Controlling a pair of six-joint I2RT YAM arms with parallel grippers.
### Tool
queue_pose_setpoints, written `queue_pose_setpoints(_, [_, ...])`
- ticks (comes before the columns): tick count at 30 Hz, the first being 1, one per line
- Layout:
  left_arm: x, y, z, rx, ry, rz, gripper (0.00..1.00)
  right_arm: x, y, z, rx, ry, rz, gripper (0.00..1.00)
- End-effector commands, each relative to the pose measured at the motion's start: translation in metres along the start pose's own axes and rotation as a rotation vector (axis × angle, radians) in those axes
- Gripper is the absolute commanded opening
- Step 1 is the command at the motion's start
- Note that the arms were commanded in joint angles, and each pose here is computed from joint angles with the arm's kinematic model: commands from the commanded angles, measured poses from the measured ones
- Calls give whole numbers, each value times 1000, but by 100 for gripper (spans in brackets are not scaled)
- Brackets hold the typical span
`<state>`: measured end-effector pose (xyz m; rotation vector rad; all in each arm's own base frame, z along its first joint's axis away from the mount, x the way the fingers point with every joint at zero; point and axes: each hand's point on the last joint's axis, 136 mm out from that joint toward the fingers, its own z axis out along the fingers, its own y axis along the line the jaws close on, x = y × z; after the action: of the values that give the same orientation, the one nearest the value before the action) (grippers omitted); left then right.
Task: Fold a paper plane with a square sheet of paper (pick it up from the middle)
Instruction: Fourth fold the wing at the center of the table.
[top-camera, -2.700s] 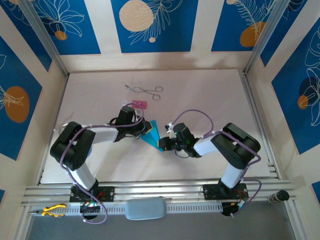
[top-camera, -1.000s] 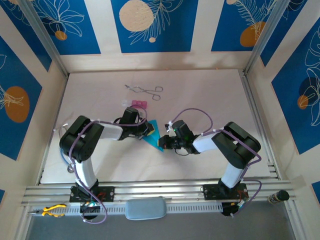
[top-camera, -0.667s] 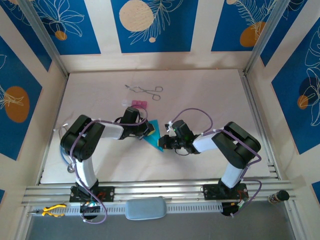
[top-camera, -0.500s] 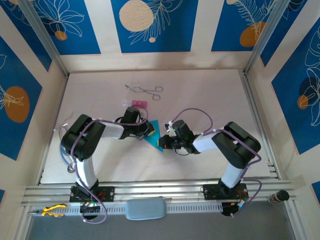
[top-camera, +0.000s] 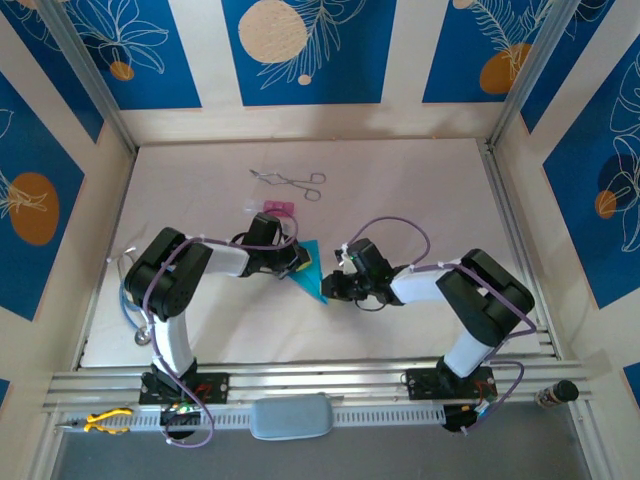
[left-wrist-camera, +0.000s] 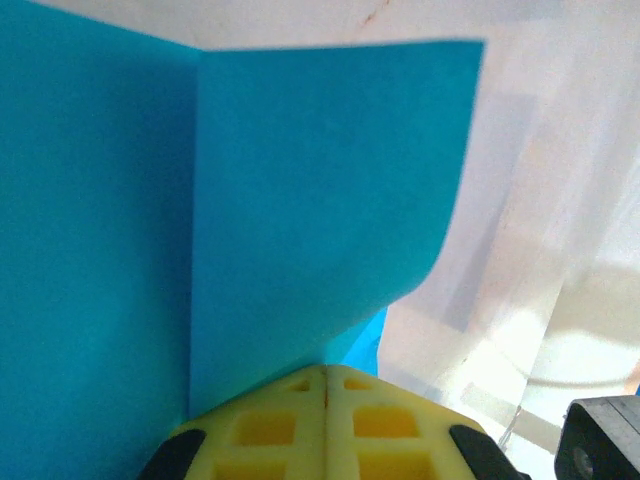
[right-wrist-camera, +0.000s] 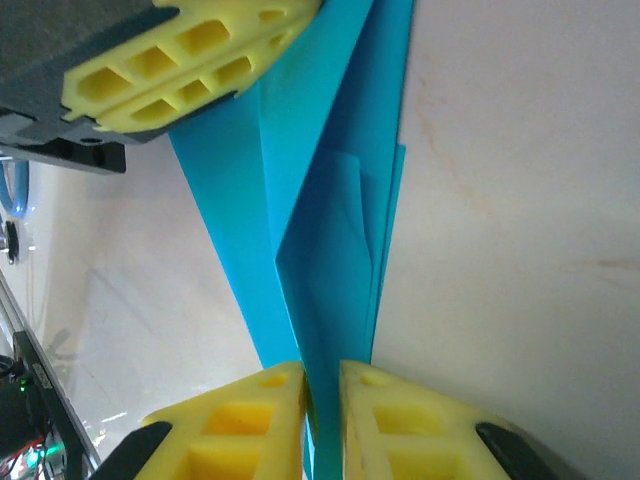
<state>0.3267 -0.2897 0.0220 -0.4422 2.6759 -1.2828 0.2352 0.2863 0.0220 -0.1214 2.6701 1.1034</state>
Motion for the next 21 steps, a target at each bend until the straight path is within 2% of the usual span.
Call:
queue_pose_setpoints(1, [10, 21, 7, -62, 39, -23, 2, 18, -7, -5, 19, 68, 39, 15])
queue_pose_setpoints(11, [9, 19, 5, -58, 31, -25, 2, 32, -12, -6, 36, 111, 48, 12])
queue_pose_setpoints(21, [10, 18, 4, -52, 29, -26, 2, 18, 7, -15, 3, 79, 13, 14])
